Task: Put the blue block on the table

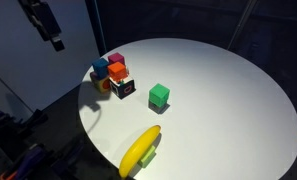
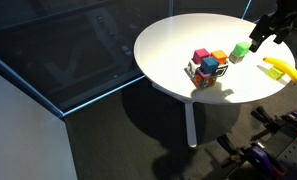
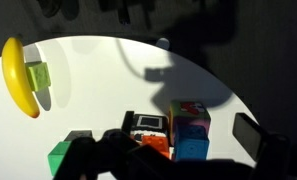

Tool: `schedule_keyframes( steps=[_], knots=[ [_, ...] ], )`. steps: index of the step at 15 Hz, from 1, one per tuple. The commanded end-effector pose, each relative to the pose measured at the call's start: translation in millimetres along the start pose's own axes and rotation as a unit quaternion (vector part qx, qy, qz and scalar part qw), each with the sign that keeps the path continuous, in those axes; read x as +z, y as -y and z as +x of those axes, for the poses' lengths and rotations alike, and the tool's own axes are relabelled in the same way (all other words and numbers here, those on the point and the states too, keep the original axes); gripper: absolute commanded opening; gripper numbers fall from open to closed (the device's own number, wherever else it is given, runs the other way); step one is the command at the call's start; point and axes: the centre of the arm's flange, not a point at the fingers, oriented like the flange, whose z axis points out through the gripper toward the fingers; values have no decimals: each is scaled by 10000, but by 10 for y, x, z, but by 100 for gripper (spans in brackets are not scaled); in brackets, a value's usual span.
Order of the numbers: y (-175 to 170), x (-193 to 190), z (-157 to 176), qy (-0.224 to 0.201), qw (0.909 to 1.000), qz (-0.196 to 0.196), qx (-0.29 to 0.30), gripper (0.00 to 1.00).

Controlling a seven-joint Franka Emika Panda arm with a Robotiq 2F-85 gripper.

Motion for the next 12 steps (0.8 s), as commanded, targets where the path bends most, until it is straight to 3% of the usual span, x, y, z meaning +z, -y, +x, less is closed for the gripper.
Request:
schedule_keyframes(
  steps=[1, 5, 12],
  knots=[
    [76, 80, 346, 247, 9982, -121, 529, 100],
    [136, 250, 522, 344, 9958, -233, 819, 100],
    [225, 453, 782, 327, 9982, -358, 355, 100]
  ],
)
